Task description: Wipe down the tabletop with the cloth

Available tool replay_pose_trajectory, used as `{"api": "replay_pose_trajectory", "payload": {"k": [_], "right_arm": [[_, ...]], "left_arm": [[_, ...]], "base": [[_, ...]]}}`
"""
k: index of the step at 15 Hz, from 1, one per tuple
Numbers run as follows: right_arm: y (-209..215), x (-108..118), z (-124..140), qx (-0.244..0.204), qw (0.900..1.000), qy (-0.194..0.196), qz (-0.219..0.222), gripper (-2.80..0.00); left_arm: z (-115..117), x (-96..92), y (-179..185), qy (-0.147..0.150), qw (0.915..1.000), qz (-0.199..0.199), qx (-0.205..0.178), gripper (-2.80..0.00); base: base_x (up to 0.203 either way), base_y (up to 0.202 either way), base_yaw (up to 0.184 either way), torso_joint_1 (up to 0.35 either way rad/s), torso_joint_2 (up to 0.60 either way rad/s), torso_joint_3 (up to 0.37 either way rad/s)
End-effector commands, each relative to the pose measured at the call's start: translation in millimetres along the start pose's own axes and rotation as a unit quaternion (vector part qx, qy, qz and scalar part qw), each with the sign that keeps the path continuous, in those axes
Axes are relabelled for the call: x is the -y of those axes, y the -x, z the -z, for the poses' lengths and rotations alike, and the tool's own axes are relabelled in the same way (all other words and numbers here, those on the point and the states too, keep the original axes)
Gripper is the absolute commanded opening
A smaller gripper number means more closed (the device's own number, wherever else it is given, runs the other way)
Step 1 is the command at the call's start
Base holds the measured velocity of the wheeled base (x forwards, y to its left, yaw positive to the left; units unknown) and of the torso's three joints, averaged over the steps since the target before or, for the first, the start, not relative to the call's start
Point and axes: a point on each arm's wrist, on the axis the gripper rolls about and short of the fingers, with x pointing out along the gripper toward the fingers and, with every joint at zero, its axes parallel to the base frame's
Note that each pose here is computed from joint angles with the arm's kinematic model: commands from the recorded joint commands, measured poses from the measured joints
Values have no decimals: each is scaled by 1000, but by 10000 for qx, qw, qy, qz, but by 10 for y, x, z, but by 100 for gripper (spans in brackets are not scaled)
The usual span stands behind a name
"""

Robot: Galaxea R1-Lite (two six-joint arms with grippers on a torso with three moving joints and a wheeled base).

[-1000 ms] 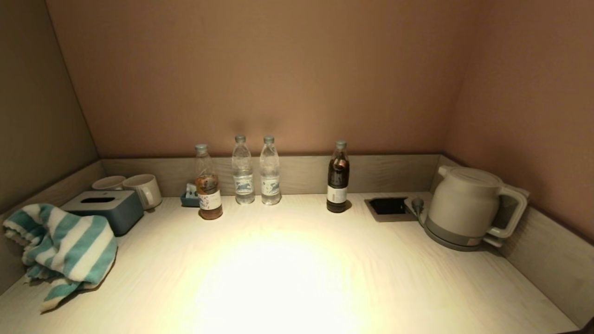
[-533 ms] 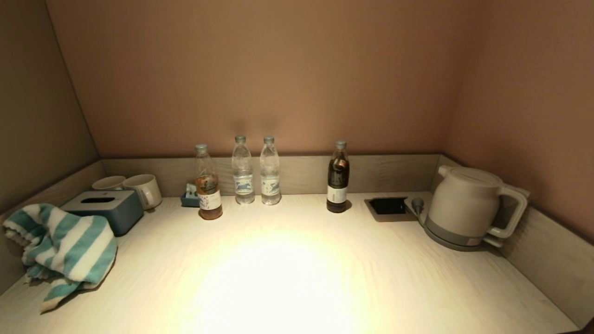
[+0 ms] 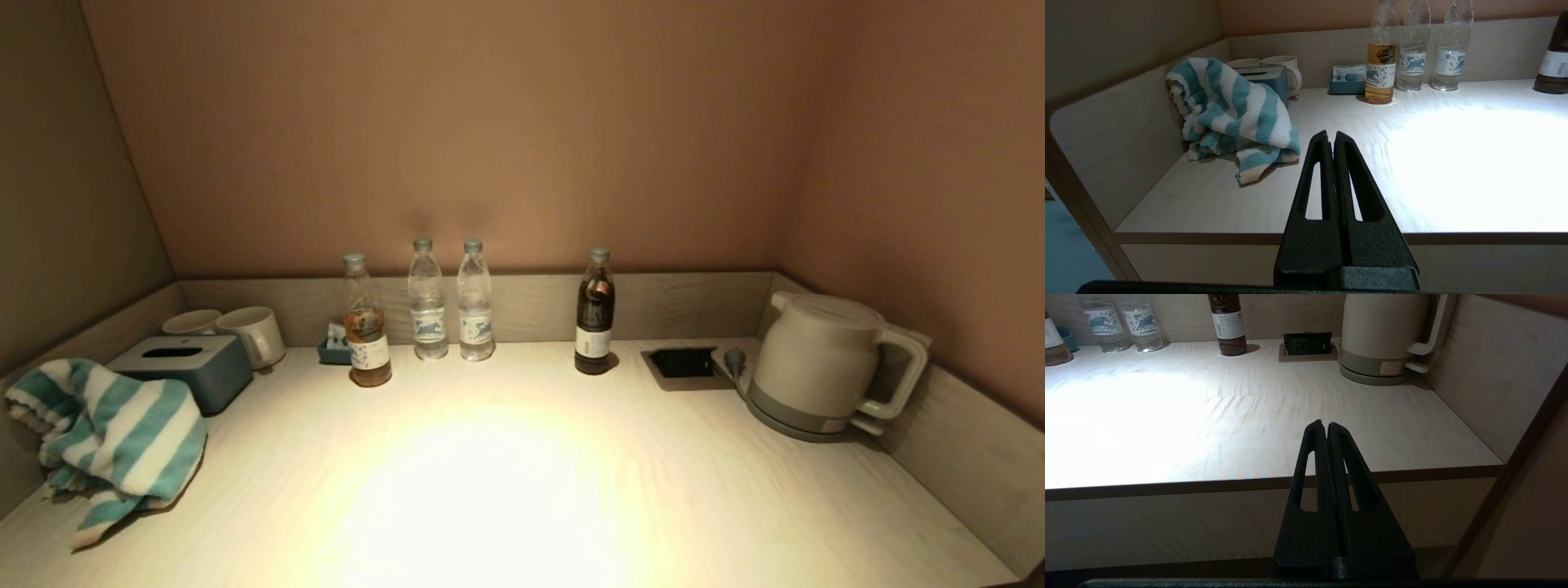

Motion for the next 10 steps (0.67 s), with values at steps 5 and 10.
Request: {"api": "replay_pose_trajectory", "payload": {"k": [5,10], "right_arm": [[0,0,-1,0,10000,1,-1,-280],[0,0,-1,1,10000,1,6,-280]], "left_arm": [[92,9,6,189,9989,119,-413,-280],[131,11,10,333,9975,123,-606,-280]], "base": [[0,0,0,0,0,0],[0,0,0,0,0,0]]}}
